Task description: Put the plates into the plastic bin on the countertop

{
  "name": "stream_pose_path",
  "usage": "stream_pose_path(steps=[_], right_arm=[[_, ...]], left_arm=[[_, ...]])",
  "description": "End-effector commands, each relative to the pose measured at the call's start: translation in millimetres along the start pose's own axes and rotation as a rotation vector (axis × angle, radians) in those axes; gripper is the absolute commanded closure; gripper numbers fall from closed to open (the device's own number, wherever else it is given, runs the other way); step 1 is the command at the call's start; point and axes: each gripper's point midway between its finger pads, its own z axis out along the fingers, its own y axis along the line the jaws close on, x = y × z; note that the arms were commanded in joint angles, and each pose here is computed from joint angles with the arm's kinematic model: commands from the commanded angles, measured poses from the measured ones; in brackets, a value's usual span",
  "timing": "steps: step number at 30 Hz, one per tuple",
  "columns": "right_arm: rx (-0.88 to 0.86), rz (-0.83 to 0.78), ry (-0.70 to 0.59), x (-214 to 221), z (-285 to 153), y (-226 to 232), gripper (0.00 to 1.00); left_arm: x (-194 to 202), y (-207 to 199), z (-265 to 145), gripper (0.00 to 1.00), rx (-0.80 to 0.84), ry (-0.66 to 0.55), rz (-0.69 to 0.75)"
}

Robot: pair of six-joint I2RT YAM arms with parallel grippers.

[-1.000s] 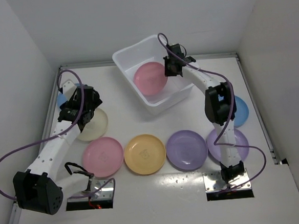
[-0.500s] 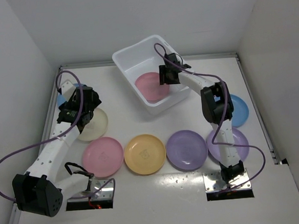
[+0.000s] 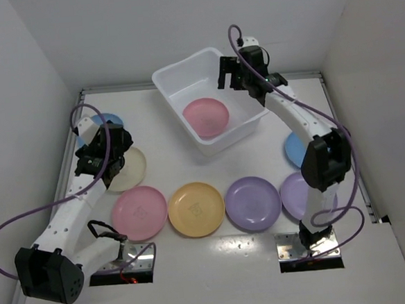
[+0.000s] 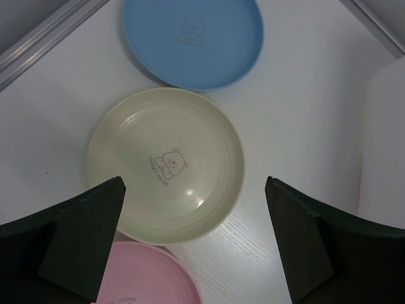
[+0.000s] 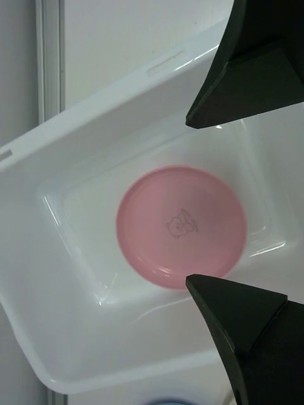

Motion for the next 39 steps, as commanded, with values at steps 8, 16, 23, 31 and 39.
stream_pose_path(steps=[8, 16, 23, 31, 39], right_arm=[[0.213, -0.012, -0.147, -46.3, -82.4, -61.0, 0.0], [0.251, 0.004, -0.084, -20.4, -94.0, -89.8, 0.0], [0.224, 0.015, -0.054, -13.2, -87.9, -96.0, 0.0], [0.252, 0.036, -0.038, -8.6, -81.6, -111.6, 0.0], [0.301, 0.056, -0.05, -6.4, -94.3, -127.2, 0.0]], left_arm=[[-5.2, 74.5, 64.5, 0.0, -0.2, -0.001, -0.152], [-58.3, 101.4, 171.9, 0.09, -0.107, 0.008, -0.209], [-47.5, 96.9, 250.7, 0.09, -0.003, 0.132, -0.169], [-43.1, 84.3, 291.7, 0.09, -0.028, 0.179, -0.045], [-2.8, 110.9, 306.7, 0.19, -0.168, 0.284, -0.012]])
